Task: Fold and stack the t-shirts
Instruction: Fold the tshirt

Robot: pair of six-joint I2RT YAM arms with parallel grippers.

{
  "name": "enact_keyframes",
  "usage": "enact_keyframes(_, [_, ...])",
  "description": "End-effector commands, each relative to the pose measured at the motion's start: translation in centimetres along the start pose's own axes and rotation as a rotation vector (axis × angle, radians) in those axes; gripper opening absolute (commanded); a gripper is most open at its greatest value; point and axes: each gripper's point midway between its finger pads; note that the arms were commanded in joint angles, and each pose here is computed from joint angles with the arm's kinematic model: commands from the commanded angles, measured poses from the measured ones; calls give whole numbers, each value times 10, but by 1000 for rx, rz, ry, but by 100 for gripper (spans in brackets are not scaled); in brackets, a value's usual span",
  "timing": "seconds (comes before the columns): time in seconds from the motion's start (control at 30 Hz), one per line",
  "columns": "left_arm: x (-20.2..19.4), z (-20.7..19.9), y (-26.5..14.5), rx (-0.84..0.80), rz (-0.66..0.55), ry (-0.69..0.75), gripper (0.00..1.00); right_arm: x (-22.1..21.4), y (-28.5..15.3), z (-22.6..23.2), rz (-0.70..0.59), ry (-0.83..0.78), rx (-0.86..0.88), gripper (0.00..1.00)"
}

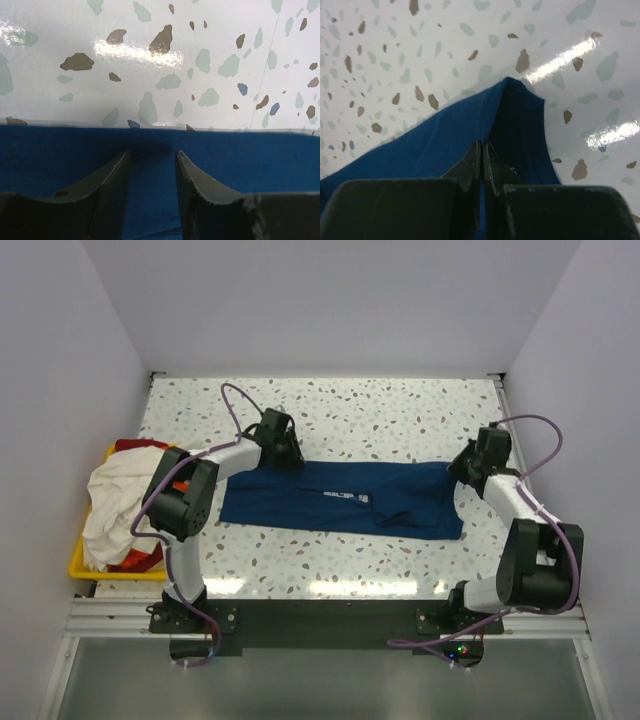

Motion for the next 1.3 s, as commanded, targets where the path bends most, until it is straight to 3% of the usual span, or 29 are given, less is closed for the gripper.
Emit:
enact_keyframes(0.0, [2,6,8,22,-1,-19,45,-24,5,-37,60,-19,-135,0])
enact_keyframes(0.2, [4,6,9,24,-1,-22,45,-41,25,-56,127,0,-223,0])
enact_keyframes(0.3, [8,3,7,18,-10,-20,45,-36,31,-54,125,4,-230,6])
enact_keyframes(0.47, [22,-5,0,-1,-39,11,45,-33,38,-52,138,-1,-240,8])
enact_keyframes(0.7, [72,-24,-36,-13,-152,96,53,-37,47,-53,170,-8,-247,10])
enact_keyframes(0.83, [69,-19,-54,2,-160,110,54,-31,58,-52,169,-22,-263,11])
enact_keyframes(1.1, [47,-12,-87,-32,-174,91,54,-4,123,-5,227,-39,-216,10])
enact_keyframes(1.17, [35,-15,-92,-62,-166,79,54,16,136,28,208,-69,-165,12])
enact_keyframes(1.23, [23,-14,-90,-73,-149,75,54,3,161,43,269,-102,-120,20])
enact_keyframes(1.27, [19,-17,-90,-80,-147,79,54,18,167,66,250,-119,-76,30])
Point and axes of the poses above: each gripper's point midway between its finger pads, its own y axis out along the fingers, its own z axis along the line the jaws close on, x = y × z, and after that the axes turned 7 degrees about y, right-handed
